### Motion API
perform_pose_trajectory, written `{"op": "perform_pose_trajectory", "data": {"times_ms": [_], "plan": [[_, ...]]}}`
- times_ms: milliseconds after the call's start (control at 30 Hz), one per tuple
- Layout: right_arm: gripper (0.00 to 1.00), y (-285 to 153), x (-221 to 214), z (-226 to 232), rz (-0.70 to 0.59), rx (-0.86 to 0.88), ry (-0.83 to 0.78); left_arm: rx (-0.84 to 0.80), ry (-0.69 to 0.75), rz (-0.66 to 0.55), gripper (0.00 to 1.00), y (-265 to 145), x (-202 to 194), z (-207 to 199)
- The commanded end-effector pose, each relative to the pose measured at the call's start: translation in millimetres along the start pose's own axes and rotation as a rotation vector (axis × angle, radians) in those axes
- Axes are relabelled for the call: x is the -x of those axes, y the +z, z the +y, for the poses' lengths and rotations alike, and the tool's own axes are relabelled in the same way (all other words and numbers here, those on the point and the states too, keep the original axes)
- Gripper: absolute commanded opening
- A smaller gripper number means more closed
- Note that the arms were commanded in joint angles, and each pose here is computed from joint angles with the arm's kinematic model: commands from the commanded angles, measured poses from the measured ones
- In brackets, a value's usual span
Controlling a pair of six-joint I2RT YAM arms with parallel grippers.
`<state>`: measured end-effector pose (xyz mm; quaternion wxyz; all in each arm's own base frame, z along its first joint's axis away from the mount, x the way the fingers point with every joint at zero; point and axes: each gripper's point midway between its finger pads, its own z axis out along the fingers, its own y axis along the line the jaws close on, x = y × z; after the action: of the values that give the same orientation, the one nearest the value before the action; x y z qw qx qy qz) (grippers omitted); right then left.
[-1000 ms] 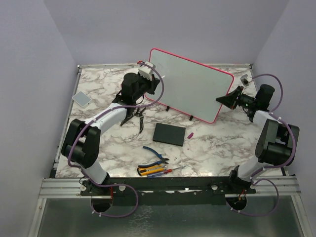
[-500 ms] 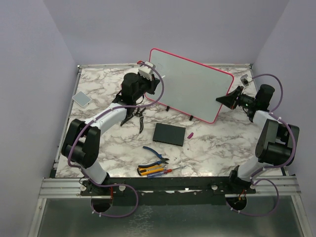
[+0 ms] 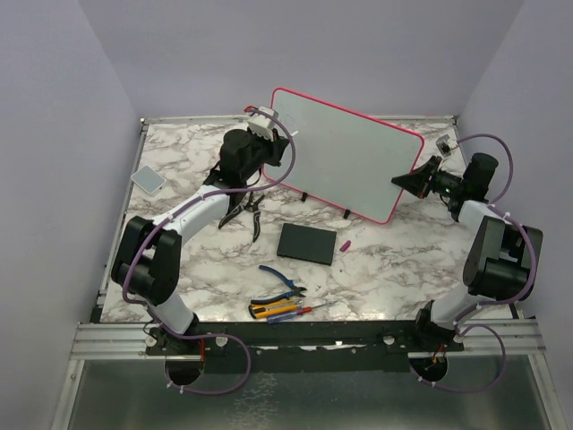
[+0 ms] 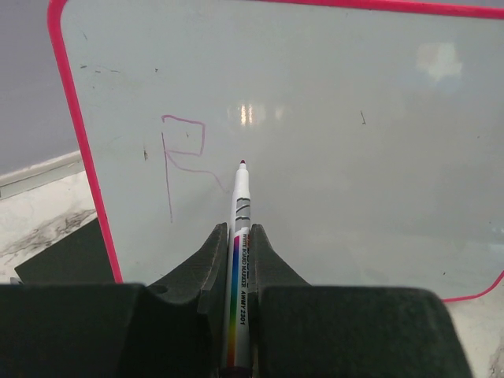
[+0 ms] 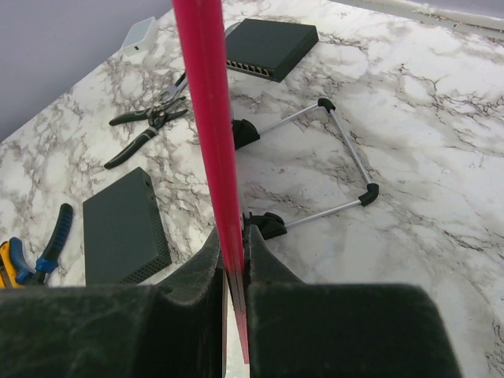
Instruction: Write a sentence on the whiteboard
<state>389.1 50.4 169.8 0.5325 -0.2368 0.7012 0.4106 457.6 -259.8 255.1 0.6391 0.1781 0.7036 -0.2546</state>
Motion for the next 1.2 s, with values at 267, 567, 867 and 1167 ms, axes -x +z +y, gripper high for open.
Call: {"op": "perform_pose_trajectory", "data": {"times_ms": [267, 567, 867, 1167], "plan": [[0.01, 0, -25, -21, 0.034, -0.106, 0.069, 0.034, -0.015, -0.046, 0.0, -1, 15, 2], [0.0, 0, -24, -20, 0.031, -0.106, 0.067, 0.041, -0.012, -0.02, 0.0, -6, 8, 3], [0.01, 0, -23, -20, 0.029, -0.105, 0.066, 0.056, -0.013, -0.008, 0.0, -6, 4, 6], [0.0, 0, -24, -20, 0.029, -0.103, 0.071, 0.047, -0.021, -0.015, 0.0, 3, 5, 6]]}}
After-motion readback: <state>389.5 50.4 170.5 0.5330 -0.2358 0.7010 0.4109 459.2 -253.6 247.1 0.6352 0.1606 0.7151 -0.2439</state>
